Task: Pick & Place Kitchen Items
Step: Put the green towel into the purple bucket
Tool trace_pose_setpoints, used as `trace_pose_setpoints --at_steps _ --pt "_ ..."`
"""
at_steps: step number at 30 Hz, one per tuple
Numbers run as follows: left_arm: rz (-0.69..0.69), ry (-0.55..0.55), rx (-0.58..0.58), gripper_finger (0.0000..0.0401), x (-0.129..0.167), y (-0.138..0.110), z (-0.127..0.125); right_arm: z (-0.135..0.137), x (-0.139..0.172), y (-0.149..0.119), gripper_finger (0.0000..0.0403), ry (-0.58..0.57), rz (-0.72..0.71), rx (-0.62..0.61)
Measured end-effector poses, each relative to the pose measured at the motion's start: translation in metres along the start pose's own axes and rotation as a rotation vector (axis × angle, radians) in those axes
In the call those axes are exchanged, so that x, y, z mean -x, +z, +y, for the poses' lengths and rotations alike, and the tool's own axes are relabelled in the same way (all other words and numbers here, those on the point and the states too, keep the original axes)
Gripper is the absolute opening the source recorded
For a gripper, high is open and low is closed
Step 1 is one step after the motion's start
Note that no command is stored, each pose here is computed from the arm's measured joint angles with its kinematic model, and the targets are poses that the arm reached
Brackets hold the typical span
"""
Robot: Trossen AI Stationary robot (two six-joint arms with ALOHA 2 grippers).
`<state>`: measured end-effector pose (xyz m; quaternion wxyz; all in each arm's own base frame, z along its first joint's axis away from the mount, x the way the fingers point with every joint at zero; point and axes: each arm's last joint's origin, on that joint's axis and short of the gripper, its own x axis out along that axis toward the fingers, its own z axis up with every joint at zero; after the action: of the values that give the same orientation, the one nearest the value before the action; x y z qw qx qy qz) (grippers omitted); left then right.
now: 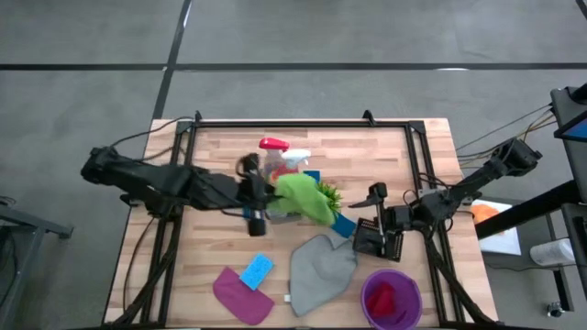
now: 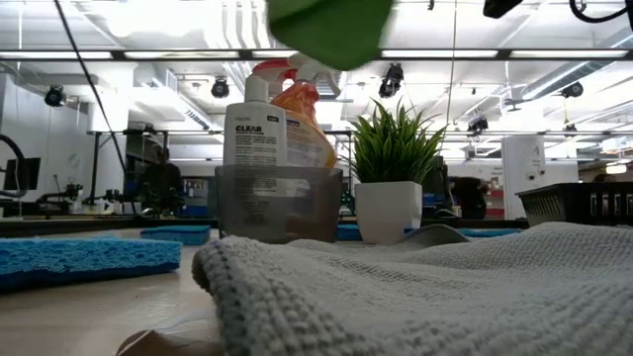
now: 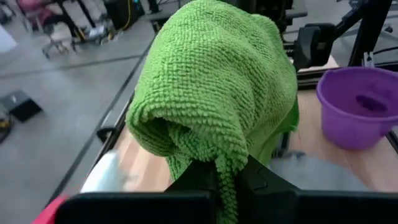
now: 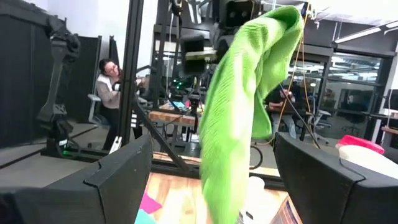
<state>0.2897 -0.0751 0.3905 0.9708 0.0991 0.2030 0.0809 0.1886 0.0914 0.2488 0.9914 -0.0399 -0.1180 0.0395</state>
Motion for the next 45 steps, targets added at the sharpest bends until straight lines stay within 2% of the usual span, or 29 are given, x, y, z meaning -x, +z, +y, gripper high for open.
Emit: trace_pose_setpoints --at_steps 8,15,28,35,39,42,45 --pt "-0.065 -0.008 -0.052 0.0006 -0.053 0.003 -0.027 0.004 -0.012 0.002 0.033 0.0 0.009 0.005" --pt "-0.12 -0.097 -0.09 0.0006 -0.082 0.011 -0.044 0.008 -0.025 -0.004 0.033 -0.009 0.042 0.021" --pt "-0.286 -0.33 -0.102 0.0006 -0.108 0.015 -0.063 0.015 -0.056 -0.014 0.033 -0.046 0.096 0.069" --pt "-0.287 -0.362 -0.128 0.0006 -0.114 0.008 -0.068 0.019 -0.068 -0.015 0.0327 -0.045 0.101 0.103" --pt "-0.276 -0.364 -0.133 0.0013 -0.114 0.005 -0.068 0.021 -0.071 -0.017 0.0281 -0.043 0.107 0.129" --pt "-0.27 -0.365 -0.135 0.0031 -0.115 0.002 -0.069 0.021 -0.072 -0.017 0.0207 -0.041 0.105 0.137" --pt "-0.253 -0.366 -0.157 0.0048 -0.117 -0.003 -0.069 0.022 -0.071 -0.018 0.011 -0.037 0.111 0.144"
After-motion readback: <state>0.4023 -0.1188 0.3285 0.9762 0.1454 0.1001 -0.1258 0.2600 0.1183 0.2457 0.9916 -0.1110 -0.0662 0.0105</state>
